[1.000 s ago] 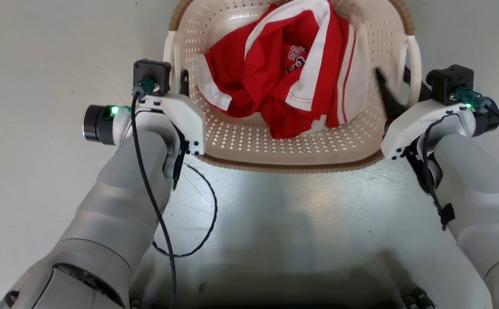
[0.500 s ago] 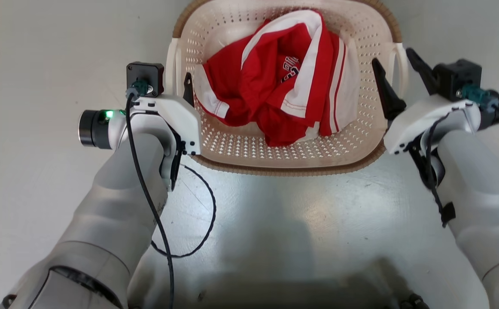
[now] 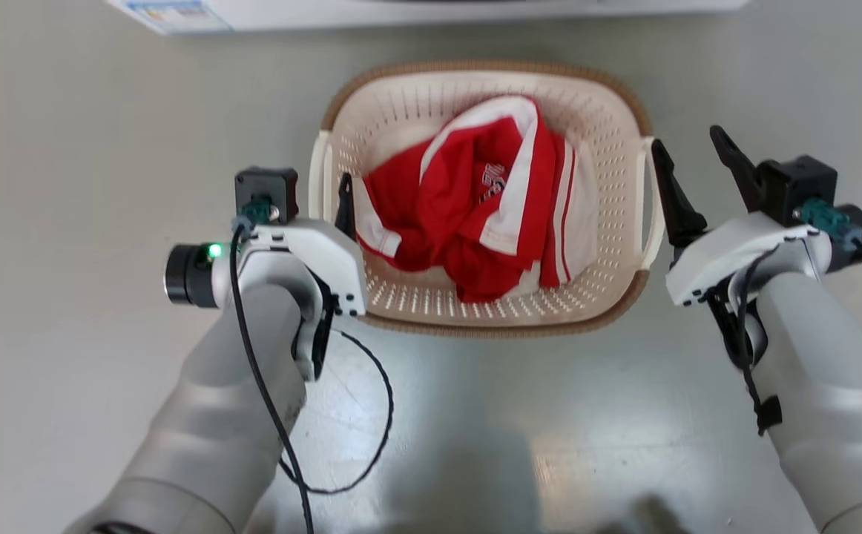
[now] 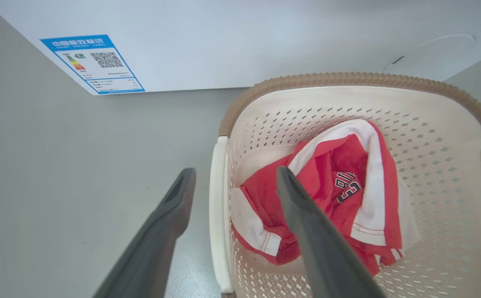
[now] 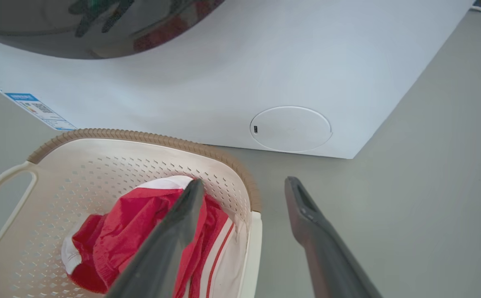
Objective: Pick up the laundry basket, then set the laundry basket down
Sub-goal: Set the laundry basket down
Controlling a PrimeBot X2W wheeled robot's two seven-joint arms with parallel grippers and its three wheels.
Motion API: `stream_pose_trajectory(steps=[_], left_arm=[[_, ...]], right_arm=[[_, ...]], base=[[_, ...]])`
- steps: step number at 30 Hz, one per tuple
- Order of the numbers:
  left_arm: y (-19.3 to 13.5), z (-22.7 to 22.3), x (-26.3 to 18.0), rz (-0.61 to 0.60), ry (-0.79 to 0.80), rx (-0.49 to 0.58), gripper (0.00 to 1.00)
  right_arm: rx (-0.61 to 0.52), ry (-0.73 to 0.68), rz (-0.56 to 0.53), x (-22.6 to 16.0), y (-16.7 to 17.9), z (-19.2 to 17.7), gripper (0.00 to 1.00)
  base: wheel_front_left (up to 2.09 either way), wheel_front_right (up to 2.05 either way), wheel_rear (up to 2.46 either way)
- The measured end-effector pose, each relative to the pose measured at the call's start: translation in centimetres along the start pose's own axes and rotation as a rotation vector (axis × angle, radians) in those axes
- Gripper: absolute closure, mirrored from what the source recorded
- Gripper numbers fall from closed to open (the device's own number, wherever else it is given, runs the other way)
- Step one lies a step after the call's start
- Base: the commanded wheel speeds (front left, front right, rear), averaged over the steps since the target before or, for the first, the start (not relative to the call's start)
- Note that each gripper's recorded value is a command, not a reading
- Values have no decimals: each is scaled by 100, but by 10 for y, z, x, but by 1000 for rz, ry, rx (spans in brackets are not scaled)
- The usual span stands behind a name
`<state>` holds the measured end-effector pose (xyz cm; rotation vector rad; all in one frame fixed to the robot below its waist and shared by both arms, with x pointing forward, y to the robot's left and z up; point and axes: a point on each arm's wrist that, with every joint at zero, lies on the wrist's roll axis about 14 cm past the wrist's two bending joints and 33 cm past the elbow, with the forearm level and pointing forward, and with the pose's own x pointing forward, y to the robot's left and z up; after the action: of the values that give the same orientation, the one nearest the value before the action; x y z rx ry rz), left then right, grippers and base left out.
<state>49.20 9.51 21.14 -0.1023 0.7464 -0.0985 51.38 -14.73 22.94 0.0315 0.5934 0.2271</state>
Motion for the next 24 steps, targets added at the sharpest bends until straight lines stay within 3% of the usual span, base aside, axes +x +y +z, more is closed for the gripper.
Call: stream_pose_trajectory(steps=[24], left_arm=[[7, 90, -150, 4, -401, -73, 0]], right_arm=[[-85, -362, -86, -143, 4, 121, 0]], base=[[0, 0, 0]])
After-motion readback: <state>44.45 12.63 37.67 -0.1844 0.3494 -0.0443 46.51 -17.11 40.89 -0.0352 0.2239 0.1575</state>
